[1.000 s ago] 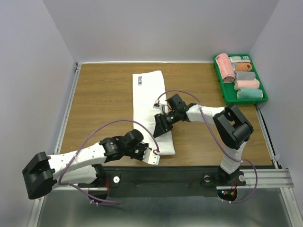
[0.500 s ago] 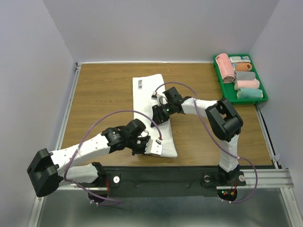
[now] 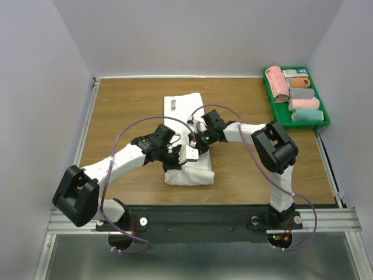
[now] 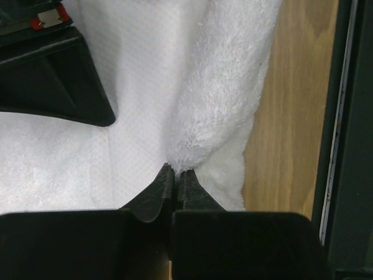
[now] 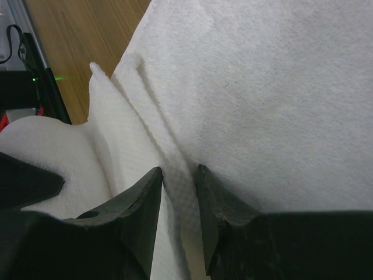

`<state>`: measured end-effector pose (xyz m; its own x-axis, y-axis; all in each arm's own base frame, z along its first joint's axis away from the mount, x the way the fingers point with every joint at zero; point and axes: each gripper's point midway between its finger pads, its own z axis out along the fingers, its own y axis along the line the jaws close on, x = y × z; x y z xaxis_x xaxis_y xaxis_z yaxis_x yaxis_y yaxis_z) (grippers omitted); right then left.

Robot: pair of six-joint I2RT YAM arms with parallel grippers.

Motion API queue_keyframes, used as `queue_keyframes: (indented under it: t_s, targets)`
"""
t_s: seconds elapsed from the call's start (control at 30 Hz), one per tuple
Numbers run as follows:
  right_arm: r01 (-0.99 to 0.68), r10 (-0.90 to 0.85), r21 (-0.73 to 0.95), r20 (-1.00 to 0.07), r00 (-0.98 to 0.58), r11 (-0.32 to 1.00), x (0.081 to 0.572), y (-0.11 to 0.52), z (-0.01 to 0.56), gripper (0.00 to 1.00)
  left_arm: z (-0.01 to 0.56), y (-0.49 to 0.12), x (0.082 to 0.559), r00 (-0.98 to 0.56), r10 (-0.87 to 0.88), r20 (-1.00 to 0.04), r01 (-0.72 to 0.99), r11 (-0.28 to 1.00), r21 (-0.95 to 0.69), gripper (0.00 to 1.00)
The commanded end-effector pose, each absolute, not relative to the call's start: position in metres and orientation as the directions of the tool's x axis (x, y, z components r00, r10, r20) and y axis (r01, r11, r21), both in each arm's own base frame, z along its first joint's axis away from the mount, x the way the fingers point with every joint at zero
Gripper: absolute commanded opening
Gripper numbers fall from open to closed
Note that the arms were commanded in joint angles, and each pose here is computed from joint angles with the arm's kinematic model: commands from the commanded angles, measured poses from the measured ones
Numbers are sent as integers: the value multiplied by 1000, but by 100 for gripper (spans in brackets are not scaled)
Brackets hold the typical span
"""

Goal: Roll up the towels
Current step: Roll the towel

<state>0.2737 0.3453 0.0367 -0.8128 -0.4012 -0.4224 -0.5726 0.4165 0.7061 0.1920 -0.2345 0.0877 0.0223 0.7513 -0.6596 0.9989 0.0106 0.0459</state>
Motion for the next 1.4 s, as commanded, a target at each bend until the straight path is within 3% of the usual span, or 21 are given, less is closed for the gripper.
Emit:
queue_keyframes:
  t_s: [0.0, 0.3, 0.47, 0.7, 0.93, 1.2, 1.37]
  targets:
    - [-570, -439, 706, -392, -808, 420, 257, 338, 26, 37, 100, -240, 225, 40, 719, -694, 994, 44, 104, 0]
    - [-573, -444, 706, -391, -806, 417, 259, 339, 24, 38, 88, -236, 264, 22, 720, -694, 985, 104, 138, 0]
    - [-615, -421, 653, -454, -785, 443, 279, 339, 37, 42, 66, -230, 267, -3, 742, -670, 989, 103, 110, 0]
    - [-625, -365, 602, -509, -780, 497, 310, 326, 75, 66, 52, -231, 269, -31, 744, -667, 991, 108, 75, 0]
    - [-647, -393, 551, -518, -760, 527, 314, 304, 91, 72, 47, -229, 272, -19, 751, -661, 992, 97, 82, 0]
    - [-669, -456, 639, -500, -736, 380, 275, 304, 104, 72, 45, -230, 275, -30, 750, -660, 992, 101, 69, 0]
    - [-669, -469, 670, -501, -727, 322, 263, 304, 107, 80, 42, -228, 275, -32, 760, -649, 994, 94, 60, 0]
